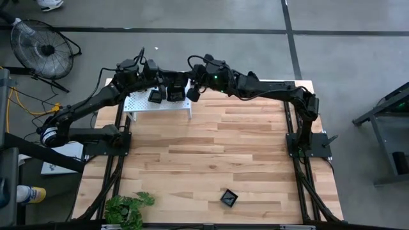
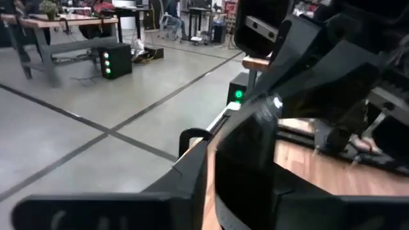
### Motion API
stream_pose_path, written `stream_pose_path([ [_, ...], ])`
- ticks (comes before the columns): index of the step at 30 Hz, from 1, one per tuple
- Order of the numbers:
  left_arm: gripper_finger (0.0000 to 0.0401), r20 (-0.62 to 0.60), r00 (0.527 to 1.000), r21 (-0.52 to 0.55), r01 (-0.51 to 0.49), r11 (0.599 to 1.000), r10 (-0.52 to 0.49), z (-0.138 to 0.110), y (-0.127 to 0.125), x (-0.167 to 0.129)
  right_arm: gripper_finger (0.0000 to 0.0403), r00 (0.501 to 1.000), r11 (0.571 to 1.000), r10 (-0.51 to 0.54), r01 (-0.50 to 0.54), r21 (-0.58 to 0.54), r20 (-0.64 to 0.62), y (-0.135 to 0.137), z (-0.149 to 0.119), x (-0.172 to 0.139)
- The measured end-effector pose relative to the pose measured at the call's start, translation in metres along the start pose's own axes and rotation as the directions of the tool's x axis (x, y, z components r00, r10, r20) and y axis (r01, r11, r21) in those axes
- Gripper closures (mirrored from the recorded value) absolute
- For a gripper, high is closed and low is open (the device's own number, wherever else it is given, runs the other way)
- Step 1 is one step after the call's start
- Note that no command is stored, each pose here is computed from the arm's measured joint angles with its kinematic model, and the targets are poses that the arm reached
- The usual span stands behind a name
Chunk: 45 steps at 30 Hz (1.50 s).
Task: Pick & Place Mini shaped plates
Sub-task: Stack the black leaf shaped plate on top of the black leaf shaped plate on the shelf
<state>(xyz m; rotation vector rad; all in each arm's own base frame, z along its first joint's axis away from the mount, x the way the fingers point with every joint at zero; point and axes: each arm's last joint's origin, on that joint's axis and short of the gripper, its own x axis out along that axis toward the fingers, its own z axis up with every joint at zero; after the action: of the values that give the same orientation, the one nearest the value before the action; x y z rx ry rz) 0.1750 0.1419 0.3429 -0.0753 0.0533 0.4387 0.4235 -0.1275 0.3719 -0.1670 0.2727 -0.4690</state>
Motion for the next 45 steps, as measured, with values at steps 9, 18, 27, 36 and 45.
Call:
stream_pose_path([
  [9,0.0253,0.051,0.998,0.178,0.012,0.984,-0.021,0.005,0.0,0.0,0.0403,0.999,0.998,-0.038,0.038,0.044,-0.002,-0.002,0.0,0.0],
  [18,0.0231,0.069,0.998,0.399,-0.034,0.916,0.007,0.008,-0.001,-0.004,0.0403,0.993,0.992,-0.117,0.118,0.048,-0.024,-0.005,0.0,-0.001],
  [27,0.0231,0.115,0.993,0.684,-0.086,0.724,0.008,0.016,-0.004,-0.016,0.0403,0.986,0.972,-0.157,0.165,0.166,-0.061,-0.023,0.004,-0.008],
  [36,0.0231,0.214,0.973,0.927,-0.176,0.33,-0.084,0.03,-0.012,-0.03,0.0403,0.994,0.918,0.014,0.031,0.394,-0.111,-0.056,0.019,-0.022],
  [45,0.0231,0.113,0.979,0.993,-0.103,0.064,-0.172,0.02,-0.031,-0.025,0.0403,0.955,0.776,0.193,-0.008,0.63,-0.226,-0.079,0.004,-0.026],
])
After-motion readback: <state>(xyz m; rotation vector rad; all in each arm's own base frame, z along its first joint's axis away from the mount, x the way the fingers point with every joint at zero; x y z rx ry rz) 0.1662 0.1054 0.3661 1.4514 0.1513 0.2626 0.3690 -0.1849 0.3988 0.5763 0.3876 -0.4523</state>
